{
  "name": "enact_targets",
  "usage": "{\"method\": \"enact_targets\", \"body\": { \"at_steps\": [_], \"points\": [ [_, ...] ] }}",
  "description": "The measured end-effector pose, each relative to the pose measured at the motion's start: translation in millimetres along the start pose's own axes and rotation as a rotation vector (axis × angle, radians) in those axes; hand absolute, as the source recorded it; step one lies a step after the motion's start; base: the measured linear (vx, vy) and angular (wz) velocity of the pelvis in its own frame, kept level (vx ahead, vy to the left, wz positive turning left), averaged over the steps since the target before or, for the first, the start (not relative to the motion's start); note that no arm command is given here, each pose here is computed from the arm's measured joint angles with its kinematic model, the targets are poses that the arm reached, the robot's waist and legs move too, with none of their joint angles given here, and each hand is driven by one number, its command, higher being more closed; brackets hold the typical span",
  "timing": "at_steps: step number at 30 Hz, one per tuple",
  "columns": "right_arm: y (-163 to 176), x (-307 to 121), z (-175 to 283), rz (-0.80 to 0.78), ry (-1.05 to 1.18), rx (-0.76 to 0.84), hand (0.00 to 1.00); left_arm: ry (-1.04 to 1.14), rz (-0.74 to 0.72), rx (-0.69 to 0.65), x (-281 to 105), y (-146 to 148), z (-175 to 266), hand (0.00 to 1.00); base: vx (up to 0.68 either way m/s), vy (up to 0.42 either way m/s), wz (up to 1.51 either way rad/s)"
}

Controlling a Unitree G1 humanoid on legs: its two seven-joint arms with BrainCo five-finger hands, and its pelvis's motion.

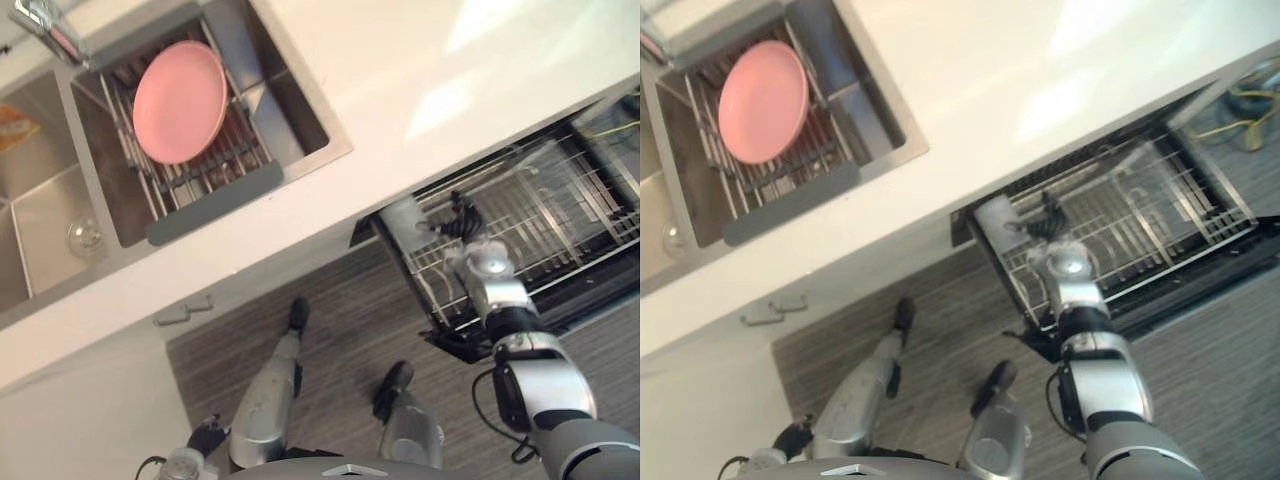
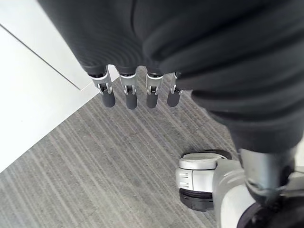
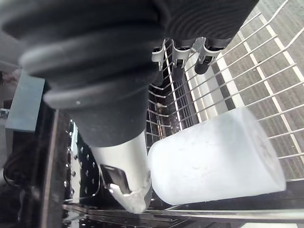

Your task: Walk over to the sink, pick up the cup, carry it to the dishwasher, place the cup inside the dishwasher, then close the dishwasher door

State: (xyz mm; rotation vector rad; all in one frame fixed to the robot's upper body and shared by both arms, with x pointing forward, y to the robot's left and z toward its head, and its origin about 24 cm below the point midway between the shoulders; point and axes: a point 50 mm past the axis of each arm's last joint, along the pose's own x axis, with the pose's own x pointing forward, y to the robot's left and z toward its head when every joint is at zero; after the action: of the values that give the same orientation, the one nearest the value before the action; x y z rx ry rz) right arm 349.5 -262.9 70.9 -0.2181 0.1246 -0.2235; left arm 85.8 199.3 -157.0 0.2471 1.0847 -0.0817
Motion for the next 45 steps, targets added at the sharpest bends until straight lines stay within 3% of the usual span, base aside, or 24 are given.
{"method": "enact_targets", "body": {
  "at_steps": [4, 9, 17, 23, 27, 35, 41, 45],
  "points": [
    [21.9, -31.9, -30.7, 0.016, 0.003, 0.183, 0.00, 0.094, 0.025, -0.022, -6.7, 4.0, -24.4, 0.00, -0.03, -0.043, -0.29],
    [34.6, -64.1, -31.1, 0.016, -0.092, 0.398, 0.00, 0.169, 0.065, -0.101, -14.9, 1.2, -46.8, 0.00, 0.01, -0.047, -0.17],
    [67.0, -107.7, 54.2, 0.289, -0.582, 0.664, 0.00, 0.340, 0.206, -0.526, -27.4, -8.3, -78.3, 0.00, 0.03, -0.045, -0.08],
    [88.5, -112.4, 73.8, 0.426, -0.636, 0.698, 0.00, 0.404, 0.209, -0.629, -31.8, -16.2, -87.6, 0.00, -0.02, -0.051, 0.26],
    [92.6, -108.5, 89.3, 0.406, -0.662, 0.719, 0.00, 0.457, 0.203, -0.621, -37.8, -20.3, -98.9, 0.00, -0.04, -0.019, 0.67],
    [87.7, -101.9, 99.8, 0.325, -0.665, 0.733, 0.00, 0.479, 0.055, -0.466, -40.1, -45.7, -101.0, 0.00, 0.02, 0.051, 0.26],
    [77.9, -101.5, 85.7, 0.223, -0.614, 0.751, 0.00, 0.423, -0.006, -0.290, -33.9, -28.7, -92.1, 0.00, 0.07, 0.061, 0.24],
    [70.3, -103.0, 69.2, 0.159, -0.560, 0.748, 0.00, 0.402, -0.010, -0.261, -33.4, -19.5, -91.2, 0.00, 0.16, 0.041, 0.79]
  ]
}}
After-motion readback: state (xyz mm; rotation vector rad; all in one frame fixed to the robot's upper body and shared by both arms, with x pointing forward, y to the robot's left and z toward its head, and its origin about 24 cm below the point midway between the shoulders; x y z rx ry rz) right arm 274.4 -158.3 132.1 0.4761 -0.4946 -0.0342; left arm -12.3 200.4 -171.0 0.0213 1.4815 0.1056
